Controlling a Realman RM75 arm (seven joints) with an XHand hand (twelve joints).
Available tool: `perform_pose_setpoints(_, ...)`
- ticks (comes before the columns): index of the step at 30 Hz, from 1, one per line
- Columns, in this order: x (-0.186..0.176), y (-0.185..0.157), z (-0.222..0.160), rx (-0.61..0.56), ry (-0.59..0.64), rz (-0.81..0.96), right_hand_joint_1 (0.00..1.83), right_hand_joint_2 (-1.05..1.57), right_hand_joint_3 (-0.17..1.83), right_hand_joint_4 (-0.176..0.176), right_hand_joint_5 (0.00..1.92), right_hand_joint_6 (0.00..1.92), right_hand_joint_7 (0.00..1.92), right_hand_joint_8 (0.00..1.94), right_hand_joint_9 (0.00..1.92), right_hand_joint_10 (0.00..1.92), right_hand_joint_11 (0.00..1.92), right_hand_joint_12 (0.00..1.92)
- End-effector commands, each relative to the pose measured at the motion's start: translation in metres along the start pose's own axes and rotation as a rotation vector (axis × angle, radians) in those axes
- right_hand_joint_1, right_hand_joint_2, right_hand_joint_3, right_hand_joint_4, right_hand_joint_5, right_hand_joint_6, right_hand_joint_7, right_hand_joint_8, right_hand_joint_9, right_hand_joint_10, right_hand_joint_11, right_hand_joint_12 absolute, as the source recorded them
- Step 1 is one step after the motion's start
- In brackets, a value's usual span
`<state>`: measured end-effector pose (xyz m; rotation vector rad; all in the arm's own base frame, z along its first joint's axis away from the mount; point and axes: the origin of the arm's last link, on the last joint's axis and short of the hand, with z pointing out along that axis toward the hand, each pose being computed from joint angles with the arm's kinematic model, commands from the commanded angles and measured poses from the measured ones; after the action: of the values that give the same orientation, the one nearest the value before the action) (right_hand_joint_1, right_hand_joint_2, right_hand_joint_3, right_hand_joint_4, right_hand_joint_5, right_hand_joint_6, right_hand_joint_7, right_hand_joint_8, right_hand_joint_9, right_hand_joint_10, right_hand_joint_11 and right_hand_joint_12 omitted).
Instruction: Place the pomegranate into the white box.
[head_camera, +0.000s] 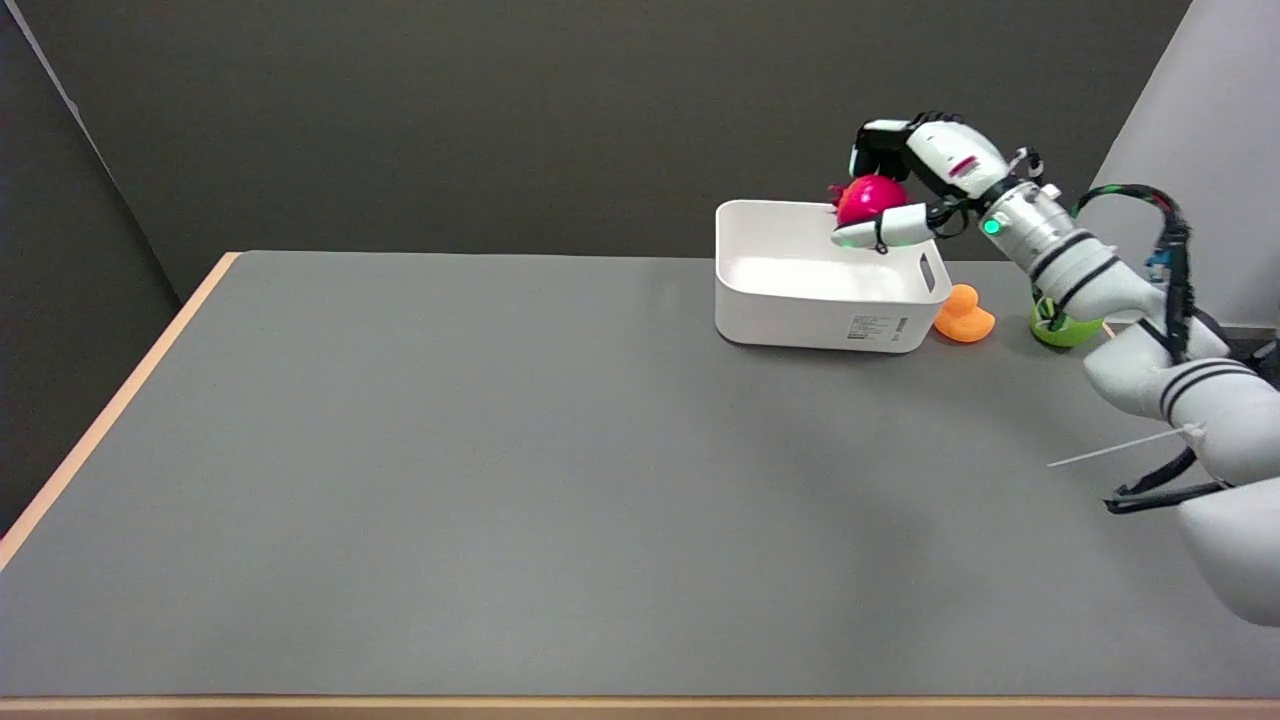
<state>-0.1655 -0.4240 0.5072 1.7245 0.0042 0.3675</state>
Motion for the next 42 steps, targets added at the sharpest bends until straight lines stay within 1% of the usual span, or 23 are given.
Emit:
perform_pose_setpoints(1, -0.029, 0.014, 0.043, -0.335, -0.237, -0.162, 1.35, 1.08, 0.29, -0.150, 0.60, 1.53, 0.85, 1.21, 0.81, 1.50, 0.61, 1.65)
perform_pose_setpoints(8, -0.025, 0.023, 0.046, -0.473, -0.281, -0.199, 1.35, 1.08, 0.29, -0.150, 0.60, 1.52, 0.85, 1.21, 0.81, 1.50, 0.61, 1.65)
perform_pose_setpoints(12, -0.028, 0.027, 0.041, -0.480, -0.283, -0.185, 1.34, 1.09, 0.27, -0.150, 0.60, 1.52, 0.85, 1.22, 0.80, 1.50, 0.61, 1.64)
perform_pose_setpoints(13, -0.030, 0.022, 0.042, -0.445, -0.269, -0.164, 1.31, 1.12, 0.24, -0.152, 0.58, 1.53, 0.85, 1.25, 0.80, 1.47, 0.61, 1.64)
perform_pose_setpoints(14, -0.030, 0.021, 0.041, -0.437, -0.262, -0.149, 1.24, 1.16, 0.20, -0.157, 0.55, 1.54, 0.85, 1.31, 0.79, 1.39, 0.60, 1.67)
perform_pose_setpoints(15, -0.032, 0.022, 0.037, -0.427, -0.249, -0.121, 1.16, 1.16, 0.24, -0.140, 0.50, 1.48, 0.83, 1.29, 0.76, 1.31, 0.58, 1.68)
perform_pose_setpoints(16, -0.032, 0.023, 0.033, -0.427, -0.224, -0.070, 1.01, 0.99, 0.61, -0.037, 0.39, 1.20, 0.72, 1.01, 0.68, 1.24, 0.50, 1.65)
perform_pose_setpoints(17, -0.031, 0.024, 0.030, -0.431, -0.209, -0.038, 0.86, 0.84, 0.91, 0.050, 0.28, 0.91, 0.59, 0.74, 0.58, 1.14, 0.40, 1.59)
perform_pose_setpoints(19, -0.029, 0.029, 0.023, -0.460, -0.164, 0.061, 0.38, 0.69, 0.90, 0.063, 0.07, 0.31, 0.20, 0.29, 0.20, 0.65, 0.08, 1.17)
perform_pose_setpoints(21, -0.028, 0.030, 0.021, -0.459, -0.152, 0.088, 0.27, 0.62, 0.99, 0.068, 0.08, 0.23, 0.12, 0.28, 0.12, 0.61, 0.02, 1.05)
perform_pose_setpoints(23, -0.027, 0.029, 0.018, -0.449, -0.148, 0.092, 0.11, 0.62, 0.88, 0.077, 0.04, 0.28, 0.03, 0.22, 0.02, 0.35, 0.00, 0.76)
perform_pose_setpoints(24, -0.027, 0.028, 0.015, -0.442, -0.150, 0.086, 0.08, 0.60, 0.90, 0.081, 0.03, 0.28, 0.01, 0.20, 0.00, 0.29, 0.00, 0.71)
perform_pose_setpoints(25, -0.027, 0.027, 0.014, -0.437, -0.149, 0.082, 0.08, 0.58, 0.97, 0.084, 0.03, 0.27, 0.00, 0.18, 0.00, 0.26, 0.00, 0.73)
perform_pose_setpoints(27, -0.027, 0.026, 0.007, -0.428, -0.151, 0.080, 0.05, 0.56, 0.96, 0.089, 0.03, 0.23, 0.00, 0.10, 0.00, 0.17, 0.00, 0.66)
perform_pose_setpoints(29, -0.028, 0.027, 0.001, -0.426, -0.142, 0.097, 0.03, 0.56, 0.96, 0.092, 0.03, 0.22, 0.00, 0.07, 0.00, 0.13, 0.00, 0.66)
perform_pose_setpoints(32, -0.027, 0.022, -0.014, -0.400, -0.106, 0.140, 0.03, 0.55, 0.95, 0.094, 0.03, 0.23, 0.00, 0.05, 0.00, 0.13, 0.00, 0.67)
perform_pose_setpoints(34, -0.017, 0.016, -0.021, -0.362, -0.048, 0.190, 0.03, 0.55, 0.94, 0.095, 0.03, 0.23, 0.00, 0.04, 0.00, 0.12, 0.00, 0.68)
perform_pose_setpoints(36, -0.003, 0.001, -0.039, -0.274, 0.026, 0.253, 0.02, 0.55, 0.95, 0.096, 0.03, 0.22, 0.00, 0.04, 0.00, 0.11, 0.00, 0.68)
perform_pose_setpoints(38, 0.008, -0.012, -0.053, -0.199, 0.074, 0.290, 0.03, 0.55, 0.95, 0.095, 0.03, 0.21, 0.00, 0.00, 0.00, 0.10, 0.00, 0.66)
perform_pose_setpoints(40, 0.022, -0.028, -0.069, -0.119, 0.118, 0.316, 0.02, 0.56, 0.97, 0.101, 0.02, 0.21, 0.00, 0.01, 0.00, 0.17, 0.00, 0.73)
perform_pose_setpoints(41, 0.027, -0.034, -0.079, -0.086, 0.135, 0.329, 0.02, 0.58, 0.96, 0.104, 0.04, 0.25, 0.05, 0.07, 0.05, 0.28, 0.00, 0.83)
perform_pose_setpoints(42, 0.029, -0.038, -0.085, -0.063, 0.139, 0.335, 0.03, 0.62, 0.95, 0.108, 0.09, 0.31, 0.14, 0.19, 0.14, 0.46, 0.01, 0.99)
